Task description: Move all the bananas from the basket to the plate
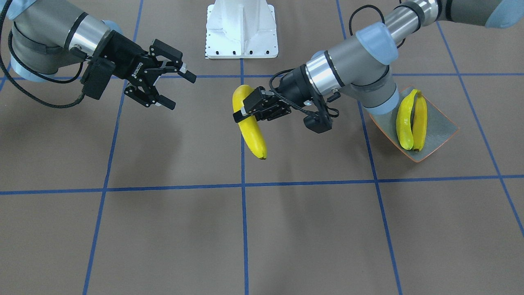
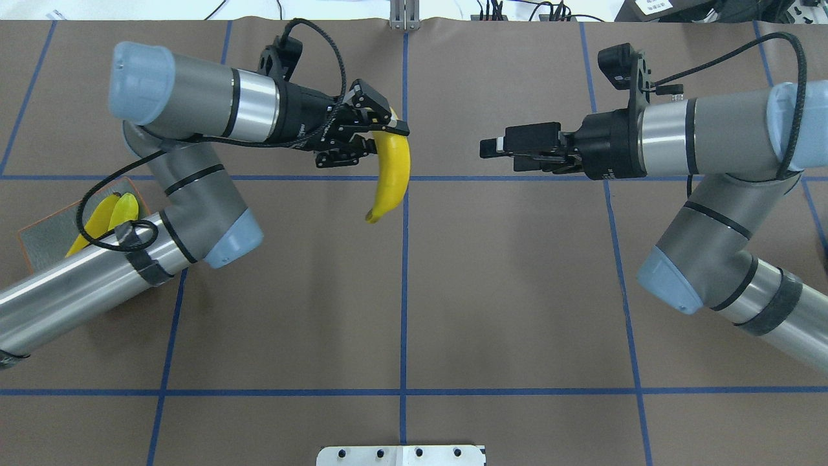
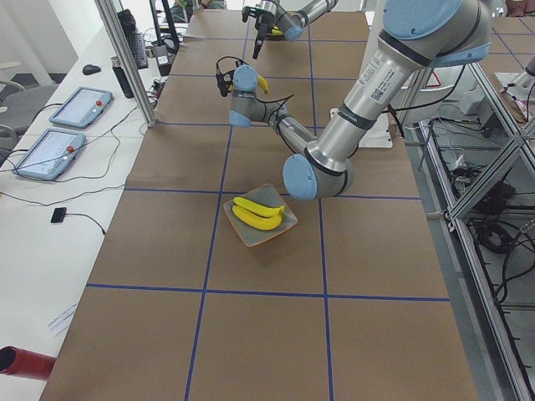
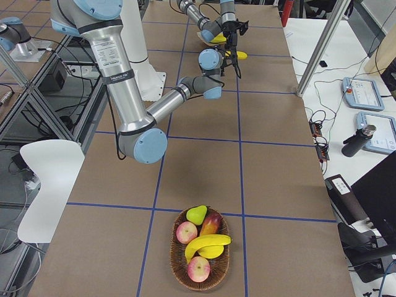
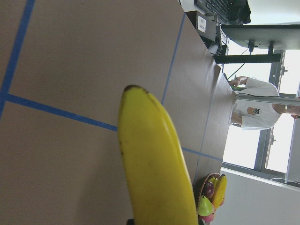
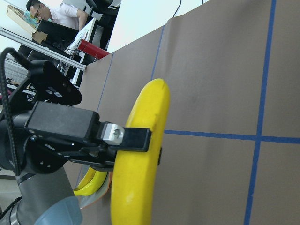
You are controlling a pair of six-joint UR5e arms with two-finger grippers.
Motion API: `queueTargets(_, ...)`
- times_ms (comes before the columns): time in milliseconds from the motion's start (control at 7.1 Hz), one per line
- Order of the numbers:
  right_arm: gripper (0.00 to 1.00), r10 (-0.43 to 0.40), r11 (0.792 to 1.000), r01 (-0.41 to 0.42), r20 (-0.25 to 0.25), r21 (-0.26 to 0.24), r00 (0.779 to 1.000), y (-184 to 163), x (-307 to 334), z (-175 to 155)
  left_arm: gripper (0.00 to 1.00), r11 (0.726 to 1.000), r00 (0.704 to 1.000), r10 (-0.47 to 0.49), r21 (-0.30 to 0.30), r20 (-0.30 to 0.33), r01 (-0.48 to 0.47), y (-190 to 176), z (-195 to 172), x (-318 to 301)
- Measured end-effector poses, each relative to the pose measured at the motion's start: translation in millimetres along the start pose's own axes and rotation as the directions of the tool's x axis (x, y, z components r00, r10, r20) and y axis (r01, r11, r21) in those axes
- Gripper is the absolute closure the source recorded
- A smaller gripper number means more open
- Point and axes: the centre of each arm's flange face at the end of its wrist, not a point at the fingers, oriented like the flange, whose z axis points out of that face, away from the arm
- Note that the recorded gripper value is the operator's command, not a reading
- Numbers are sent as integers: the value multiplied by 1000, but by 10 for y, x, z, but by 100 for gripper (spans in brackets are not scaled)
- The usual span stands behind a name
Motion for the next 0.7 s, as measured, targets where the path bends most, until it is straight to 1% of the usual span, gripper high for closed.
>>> queueTargets(141, 0, 18, 1000, -17, -38, 19, 999, -44, 212, -121, 100, 999, 999, 20, 40, 30, -21, -164, -341, -275)
queueTargets(282, 0, 39, 999, -36, -77, 37, 996, -71, 437, -226, 100, 993, 993, 84, 81, 80, -90, -358, -673, -585)
queueTargets(422, 0, 59, 997, -53, -113, 53, 992, -84, 639, -288, 100, 978, 977, 159, 111, 142, -175, -541, -997, -911)
queueTargets(563, 0, 80, 995, -70, -146, 68, 986, -76, 836, -346, 100, 958, 949, 228, 125, 216, -258, -717, -1333, -1200)
queueTargets(704, 0, 100, 993, -85, -181, 86, 978, -79, 1038, -443, 100, 932, 906, 292, 120, 307, -341, -860, -1681, -1465)
